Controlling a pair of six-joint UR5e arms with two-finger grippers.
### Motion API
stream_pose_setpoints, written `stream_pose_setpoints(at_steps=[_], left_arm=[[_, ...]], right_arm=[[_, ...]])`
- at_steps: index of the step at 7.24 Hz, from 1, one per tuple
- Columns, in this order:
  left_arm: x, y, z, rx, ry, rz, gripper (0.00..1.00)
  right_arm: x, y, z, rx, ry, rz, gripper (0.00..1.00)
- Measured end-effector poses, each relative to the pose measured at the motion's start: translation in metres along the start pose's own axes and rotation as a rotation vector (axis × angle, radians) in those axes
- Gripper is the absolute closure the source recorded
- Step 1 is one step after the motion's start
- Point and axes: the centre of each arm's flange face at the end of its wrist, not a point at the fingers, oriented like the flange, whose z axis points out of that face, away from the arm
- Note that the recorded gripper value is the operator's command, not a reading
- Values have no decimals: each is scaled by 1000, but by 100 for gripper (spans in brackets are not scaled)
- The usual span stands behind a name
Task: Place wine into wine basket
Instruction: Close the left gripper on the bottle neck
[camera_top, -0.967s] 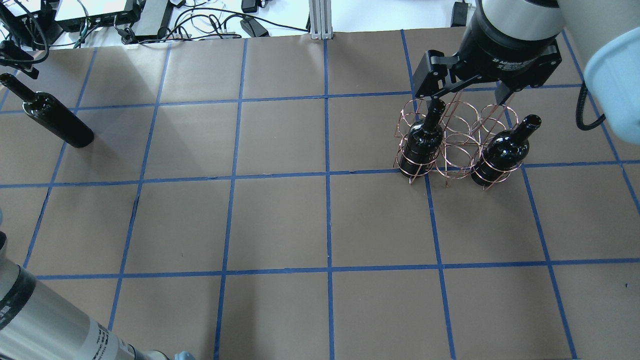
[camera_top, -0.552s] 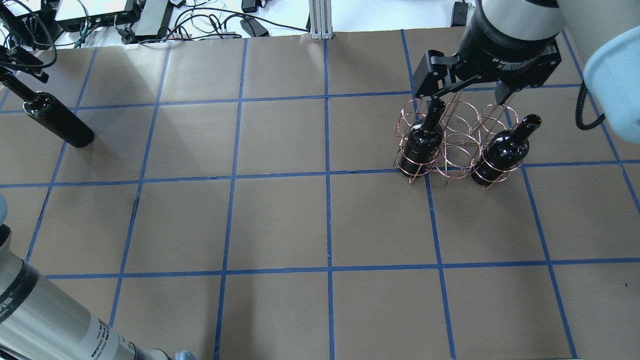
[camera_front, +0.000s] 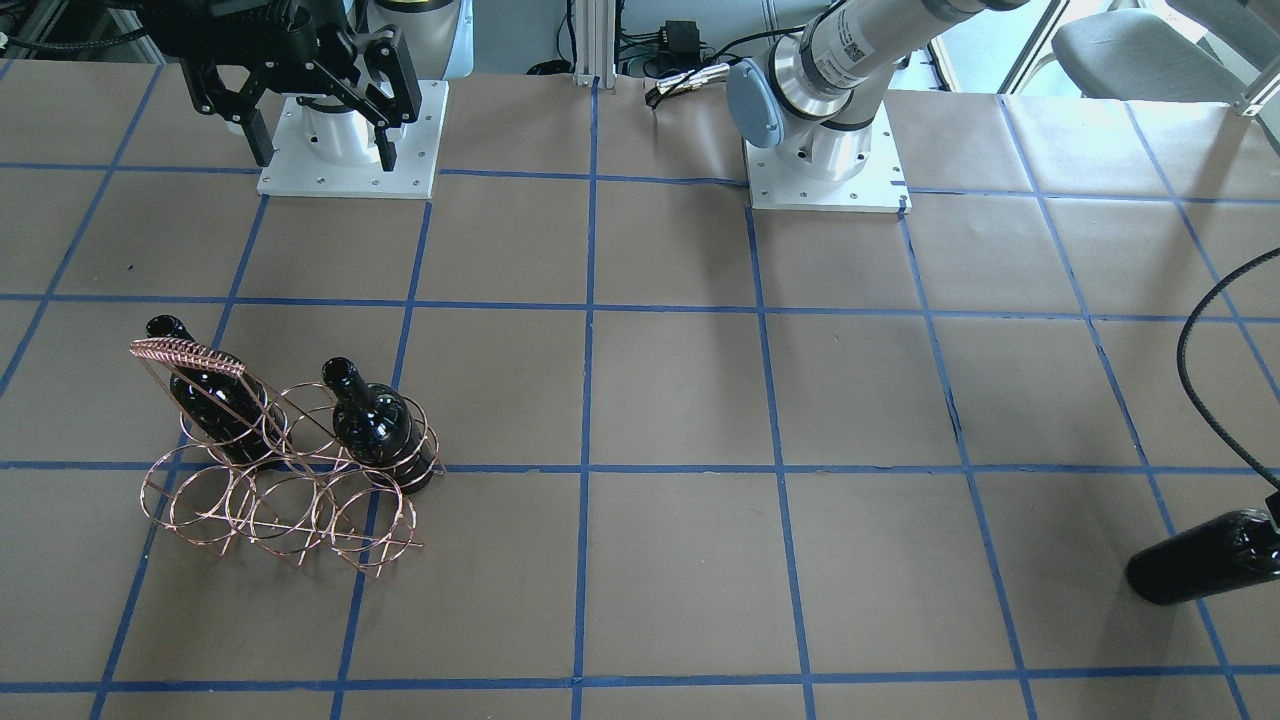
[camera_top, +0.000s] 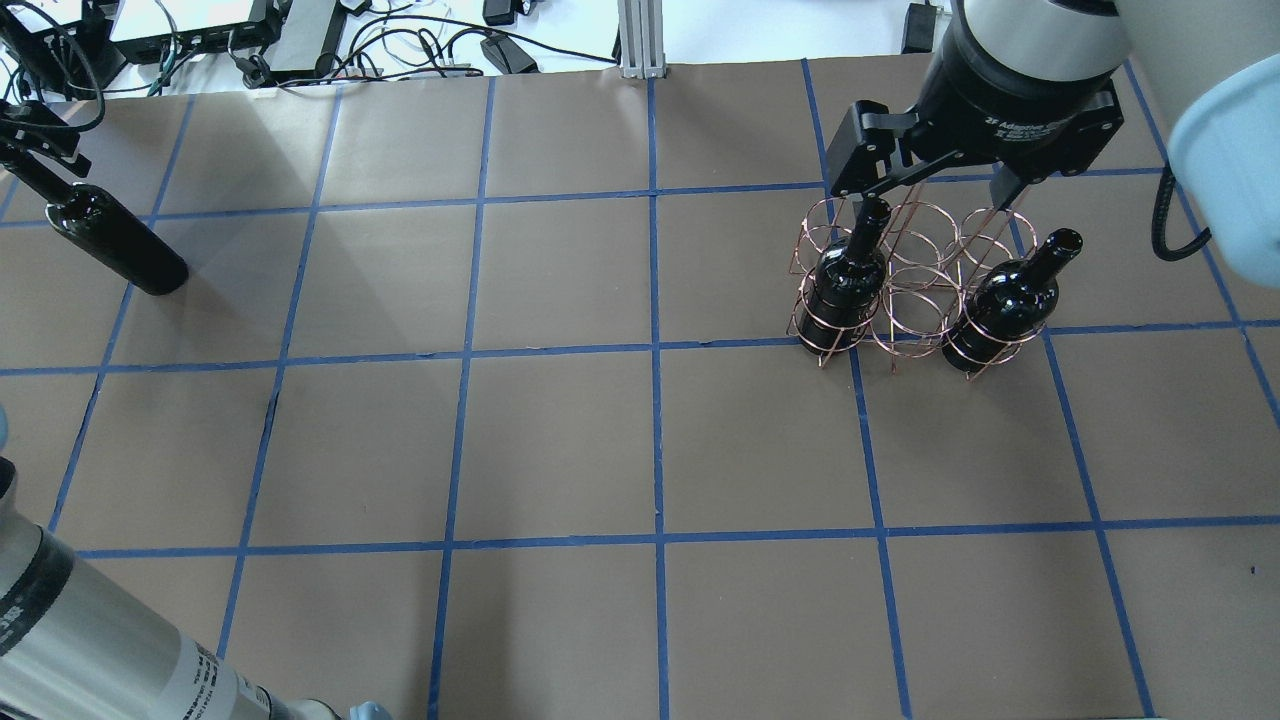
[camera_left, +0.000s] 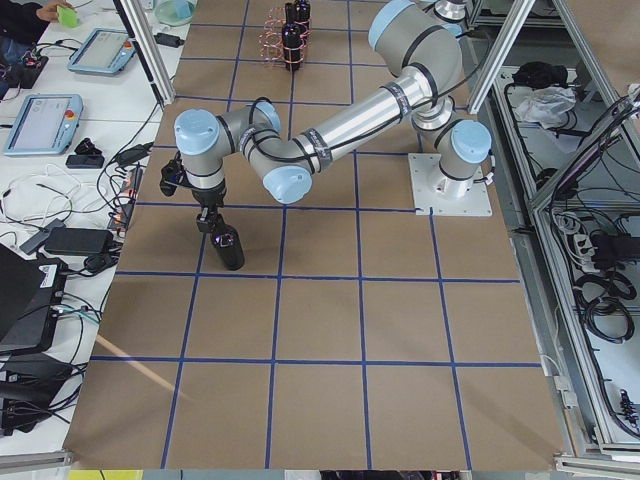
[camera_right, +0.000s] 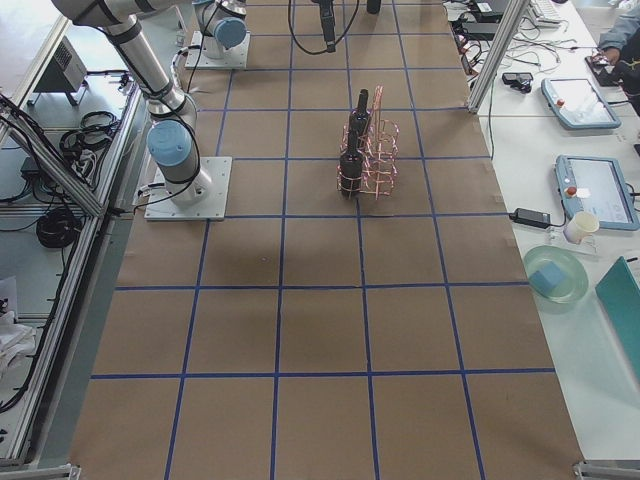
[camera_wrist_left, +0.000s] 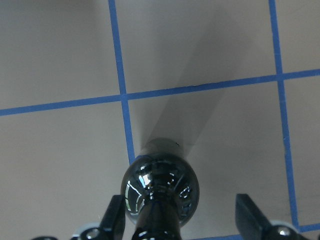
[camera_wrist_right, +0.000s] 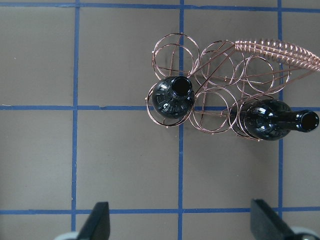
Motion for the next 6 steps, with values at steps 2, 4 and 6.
stream_pose_setpoints(at_steps=[2,4,6], left_arm=[[0,3,-1,-22,-12,1,49],[-1,3,2,-29,-12,1,90],[-2,4,2,-35,-18,9,100]], right_arm=[[-1,1,0,0,-1,-2,1],[-1,1,0,0,-2,-3,1],[-1,1,0,-1,-2,-1,1]])
